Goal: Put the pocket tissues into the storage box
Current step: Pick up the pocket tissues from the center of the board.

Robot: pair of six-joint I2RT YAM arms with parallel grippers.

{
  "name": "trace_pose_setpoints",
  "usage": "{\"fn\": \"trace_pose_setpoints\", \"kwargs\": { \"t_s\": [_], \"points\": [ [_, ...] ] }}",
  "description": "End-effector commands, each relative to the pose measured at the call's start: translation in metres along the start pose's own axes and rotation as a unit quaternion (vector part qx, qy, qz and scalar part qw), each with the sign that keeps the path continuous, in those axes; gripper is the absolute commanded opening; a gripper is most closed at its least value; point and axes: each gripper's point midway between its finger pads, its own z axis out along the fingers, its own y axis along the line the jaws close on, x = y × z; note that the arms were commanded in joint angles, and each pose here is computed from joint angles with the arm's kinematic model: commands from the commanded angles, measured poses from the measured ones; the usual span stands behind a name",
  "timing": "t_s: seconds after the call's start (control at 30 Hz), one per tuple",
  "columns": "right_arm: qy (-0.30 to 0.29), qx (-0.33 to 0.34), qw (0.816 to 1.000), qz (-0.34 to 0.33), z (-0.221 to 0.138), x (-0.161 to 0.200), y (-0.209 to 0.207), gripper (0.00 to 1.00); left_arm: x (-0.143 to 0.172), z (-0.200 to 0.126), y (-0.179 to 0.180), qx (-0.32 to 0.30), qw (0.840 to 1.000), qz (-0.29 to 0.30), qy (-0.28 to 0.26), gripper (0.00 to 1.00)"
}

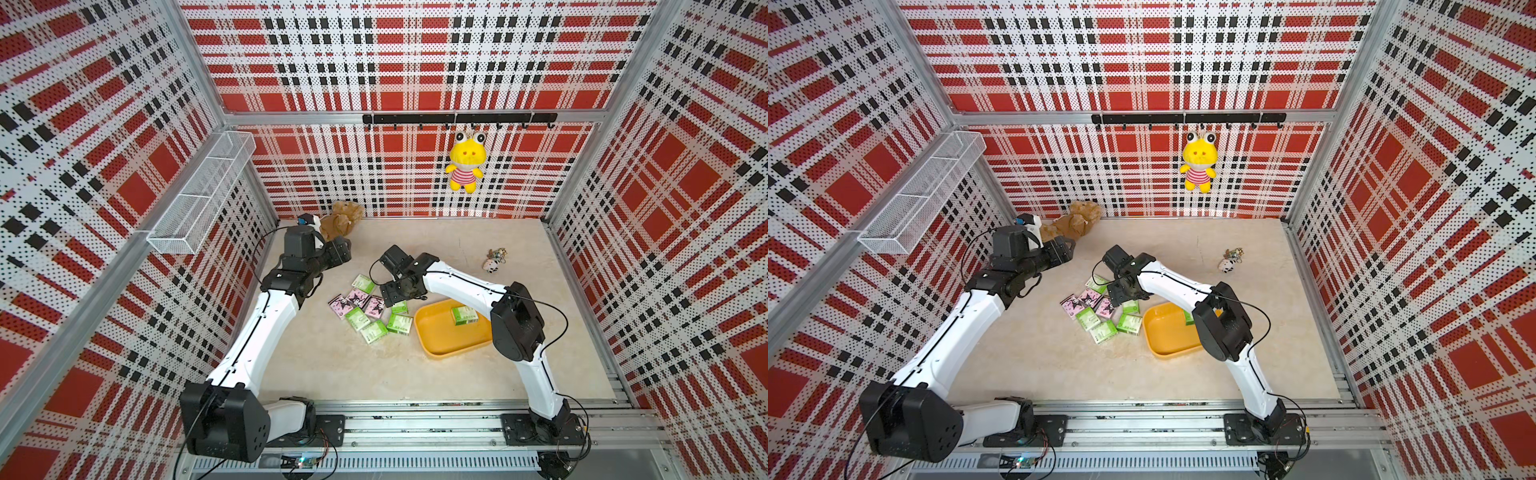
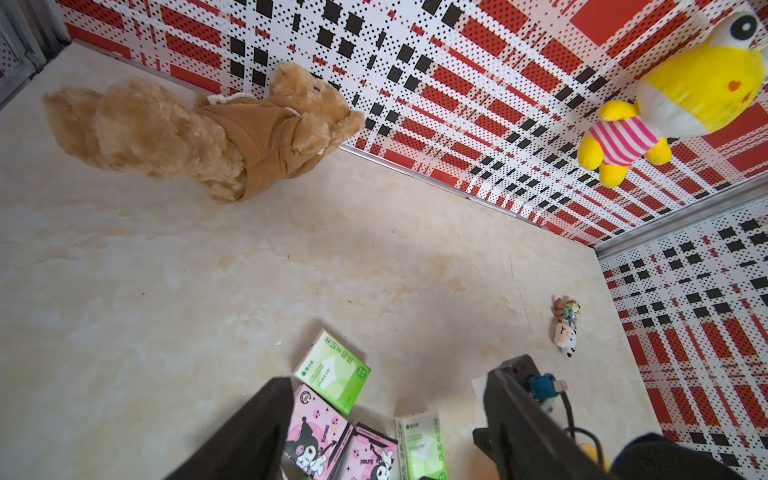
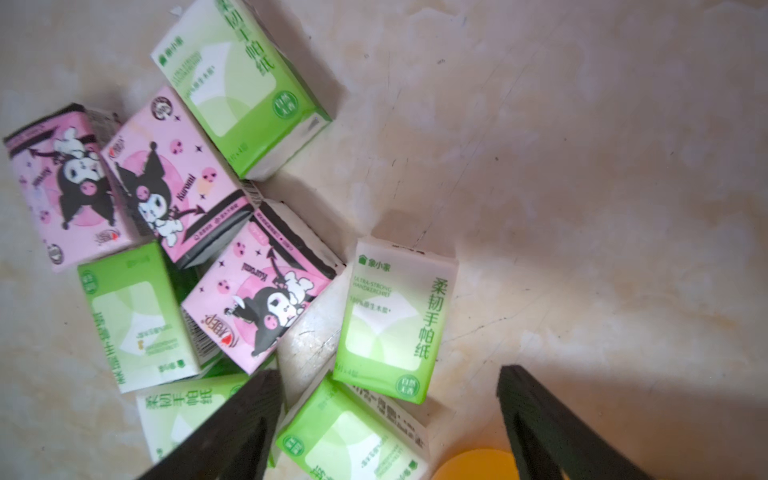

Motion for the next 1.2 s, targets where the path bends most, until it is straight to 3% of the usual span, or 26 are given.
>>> {"fn": "trace_pose_setpoints", "kwargs": {
  "t_s": [0.0, 0.67, 1.17],
  "points": [
    [0.021, 0.010, 1.000, -0.005, 0.012, 0.008, -0.002, 0.89, 0.004, 0.006, 0.001, 0.004, 1.000, 0.009, 0.004, 0.79],
    [0.051, 0.013, 0.998, -0.018, 0.036, 0.019, 0.002, 0.89, 0.014, 0.015, 0.006, 0.000, 1.000, 0.010, 0.017, 0.79],
    [0.056, 0.019, 0.998, -0.018, 0.044, 0.017, 0.002, 0.82, 0.018, 0.017, 0.009, -0.003, 1.000, 0.012, 0.022, 0.79]
  ]
}}
